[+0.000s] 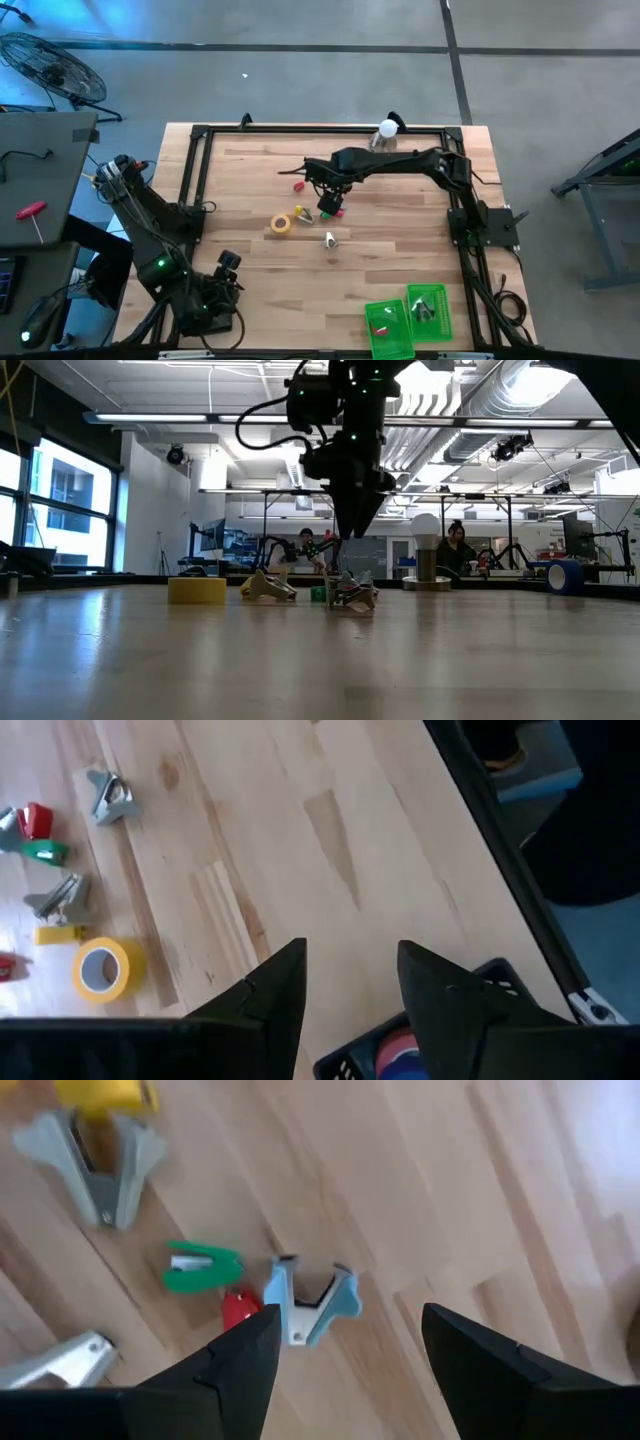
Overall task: Pick and place Stapler, Stapler remover, tape
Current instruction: Put the blue staple remover into the right green bin
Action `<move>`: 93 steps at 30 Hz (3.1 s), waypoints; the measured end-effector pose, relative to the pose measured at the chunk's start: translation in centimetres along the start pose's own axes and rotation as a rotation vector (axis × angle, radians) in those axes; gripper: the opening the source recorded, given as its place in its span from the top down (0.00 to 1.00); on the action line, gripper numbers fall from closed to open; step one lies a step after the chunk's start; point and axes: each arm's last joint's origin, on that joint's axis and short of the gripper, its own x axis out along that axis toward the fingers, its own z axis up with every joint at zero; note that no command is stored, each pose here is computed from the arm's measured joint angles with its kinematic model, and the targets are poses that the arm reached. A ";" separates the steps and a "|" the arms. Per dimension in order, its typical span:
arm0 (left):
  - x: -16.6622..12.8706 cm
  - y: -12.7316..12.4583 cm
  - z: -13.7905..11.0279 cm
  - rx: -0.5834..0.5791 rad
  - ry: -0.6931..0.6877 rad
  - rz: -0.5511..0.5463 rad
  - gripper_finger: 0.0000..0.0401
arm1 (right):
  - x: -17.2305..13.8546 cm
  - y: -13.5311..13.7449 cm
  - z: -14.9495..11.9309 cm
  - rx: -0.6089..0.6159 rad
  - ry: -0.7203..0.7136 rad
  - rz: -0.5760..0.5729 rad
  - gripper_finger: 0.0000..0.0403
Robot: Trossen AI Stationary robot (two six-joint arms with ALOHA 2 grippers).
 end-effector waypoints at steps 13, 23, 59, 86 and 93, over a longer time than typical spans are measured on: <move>0.1 0.1 0.0 -0.060 -0.012 0.024 0.62 | 3.9 -0.7 -1.9 0.015 0.099 0.016 0.41; 0.1 0.3 0.0 -0.023 -0.028 0.071 0.62 | 4.7 -1.8 -1.1 0.085 0.048 0.071 0.41; 0.1 0.3 0.1 -0.021 -0.038 0.080 0.62 | 4.7 -2.2 -0.9 0.144 0.039 0.057 0.56; 0.1 0.2 0.1 -0.024 -0.041 0.079 0.62 | 7.1 -2.1 -2.3 0.151 0.055 0.144 0.64; 0.1 0.3 0.1 -0.016 -0.048 0.097 0.62 | 8.0 -1.8 -2.2 0.102 -0.024 0.166 0.75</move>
